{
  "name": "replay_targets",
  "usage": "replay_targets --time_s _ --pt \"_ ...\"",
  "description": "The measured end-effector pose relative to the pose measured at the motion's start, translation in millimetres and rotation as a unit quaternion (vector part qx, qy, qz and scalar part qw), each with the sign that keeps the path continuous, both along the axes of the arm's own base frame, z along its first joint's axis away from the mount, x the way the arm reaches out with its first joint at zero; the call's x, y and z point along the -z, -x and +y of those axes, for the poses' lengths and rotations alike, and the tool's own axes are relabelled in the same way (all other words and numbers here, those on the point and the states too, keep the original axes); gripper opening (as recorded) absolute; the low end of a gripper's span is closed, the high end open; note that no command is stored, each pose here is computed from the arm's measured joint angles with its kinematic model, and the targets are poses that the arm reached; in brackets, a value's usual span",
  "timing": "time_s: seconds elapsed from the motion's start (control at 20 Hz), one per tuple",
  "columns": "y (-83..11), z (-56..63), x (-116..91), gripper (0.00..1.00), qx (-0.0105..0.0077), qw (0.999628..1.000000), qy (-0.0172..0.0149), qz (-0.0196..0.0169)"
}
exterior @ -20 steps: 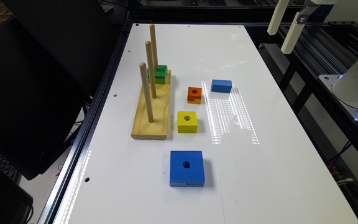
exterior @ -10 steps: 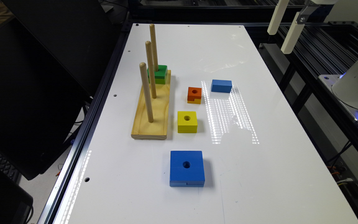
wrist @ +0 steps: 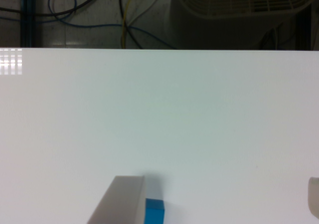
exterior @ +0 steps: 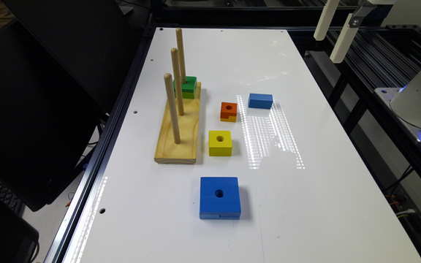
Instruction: Pick up yellow block.
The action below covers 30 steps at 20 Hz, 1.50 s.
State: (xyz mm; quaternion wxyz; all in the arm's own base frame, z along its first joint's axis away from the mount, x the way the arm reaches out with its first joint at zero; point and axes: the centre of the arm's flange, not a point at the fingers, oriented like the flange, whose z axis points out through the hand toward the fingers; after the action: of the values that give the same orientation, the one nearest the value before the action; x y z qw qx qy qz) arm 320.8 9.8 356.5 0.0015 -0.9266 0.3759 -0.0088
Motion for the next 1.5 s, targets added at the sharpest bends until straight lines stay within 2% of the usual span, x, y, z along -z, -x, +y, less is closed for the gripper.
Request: replay_targets --time_s 0.15,0.35,0.5,0.65,0.9,1.15,1.4,1.5 --pt "-1.0 0.4 -1 1.0 -0.0005 0.999995 0.0003 -0.0032" --pt "-4.4 0.8 0 1.0 -0.001 0.999961 0.0004 -0.0088" --pt "-10.4 1.1 0 1.0 -0.0011 0.999936 0.0001 -0.0113" --pt "-18.7 1.5 -1 1.0 -0.0013 0.999942 -0.0002 -0.0107" --pt "-28.5 2.0 1 1.0 -0.0014 0.999982 -0.0005 -0.0059" --pt "-36.9 3.2 -2 1.0 -0.0019 0.999973 -0.0003 -0.0071" --pt "-53.5 4.4 -2 1.0 -0.002 0.999979 -0.0008 -0.0061" --pt "-62.0 5.5 -1 1.0 -0.002 0.999972 -0.0009 -0.0071"
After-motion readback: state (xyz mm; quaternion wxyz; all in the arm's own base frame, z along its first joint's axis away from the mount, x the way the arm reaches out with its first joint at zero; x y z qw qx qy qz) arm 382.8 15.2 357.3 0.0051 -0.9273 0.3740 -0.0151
